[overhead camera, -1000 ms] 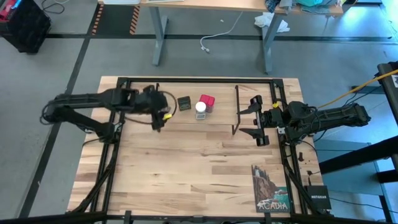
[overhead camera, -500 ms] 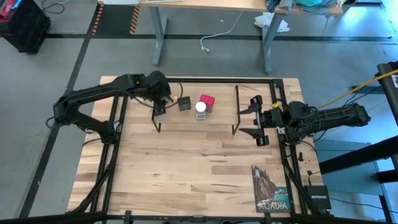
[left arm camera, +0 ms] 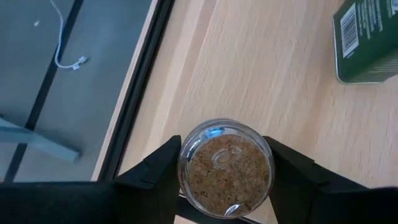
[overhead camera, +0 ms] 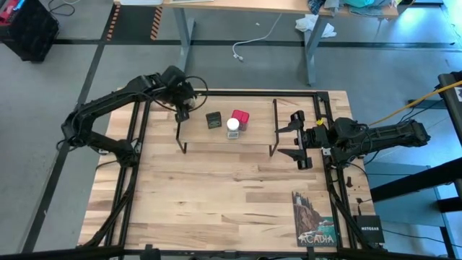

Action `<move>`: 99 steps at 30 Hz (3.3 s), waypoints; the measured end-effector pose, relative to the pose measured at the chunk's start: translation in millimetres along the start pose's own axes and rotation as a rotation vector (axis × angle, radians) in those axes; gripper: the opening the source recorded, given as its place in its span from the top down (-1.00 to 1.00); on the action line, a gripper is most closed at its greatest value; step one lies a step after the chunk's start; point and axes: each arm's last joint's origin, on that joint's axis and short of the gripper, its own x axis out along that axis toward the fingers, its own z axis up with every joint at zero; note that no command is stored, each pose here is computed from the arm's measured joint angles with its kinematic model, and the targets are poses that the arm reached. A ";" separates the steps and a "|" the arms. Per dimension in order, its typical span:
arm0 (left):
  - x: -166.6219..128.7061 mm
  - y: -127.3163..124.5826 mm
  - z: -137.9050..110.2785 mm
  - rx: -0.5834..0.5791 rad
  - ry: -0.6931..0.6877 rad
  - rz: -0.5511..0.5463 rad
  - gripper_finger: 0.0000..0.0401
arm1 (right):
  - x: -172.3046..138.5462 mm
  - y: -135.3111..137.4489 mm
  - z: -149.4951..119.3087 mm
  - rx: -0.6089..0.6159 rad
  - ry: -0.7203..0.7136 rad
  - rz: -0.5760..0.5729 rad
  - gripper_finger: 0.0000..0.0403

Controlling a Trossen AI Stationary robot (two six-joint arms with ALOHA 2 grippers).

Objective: Shelf spices
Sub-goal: Put the transparent seasoning bottle on the shelf, then adjust the seasoning bottle and cans on the shelf

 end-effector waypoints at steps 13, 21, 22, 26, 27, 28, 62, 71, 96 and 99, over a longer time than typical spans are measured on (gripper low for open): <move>27.6 13.1 -1.6 0.049 0.051 -0.064 0.13 | 0.0 -0.7 -0.1 -0.022 0.004 -0.025 -0.38; 29.4 14.6 3.3 0.018 0.006 -0.034 0.13 | 0.0 -0.4 -2.1 -0.020 0.025 -0.021 -0.38; 28.4 14.2 3.2 0.007 0.005 -0.033 0.13 | 0.0 -0.4 -2.3 -0.020 0.027 -0.021 -0.38; 23.3 14.7 8.5 -0.036 -0.021 -0.024 -0.09 | 0.0 -0.3 -2.4 -0.020 0.028 -0.020 -0.38; 22.8 13.3 8.7 -0.040 -0.016 -0.029 -0.22 | -0.1 -0.3 -2.4 -0.020 0.028 -0.021 -0.38; 22.6 12.3 9.0 -0.047 -0.015 -0.031 -0.33 | 0.0 -0.4 -2.5 -0.020 0.029 -0.021 -0.38; -35.8 -26.1 23.7 -0.064 -0.236 0.068 -0.64 | -0.1 0.1 -5.1 -0.016 0.056 -0.016 -0.38; -107.4 -82.0 14.8 -0.018 -0.589 -0.087 -0.41 | -0.3 -1.3 -6.7 -0.017 0.079 -0.070 -0.28; -68.5 -143.0 -18.2 -0.205 -0.704 -0.026 0.99 | 89.5 -5.4 -47.6 -0.040 0.388 -0.214 0.98; -69.2 -144.8 -18.9 -0.200 -0.703 0.004 0.99 | 109.1 -5.1 -57.5 -0.023 0.429 -0.219 0.99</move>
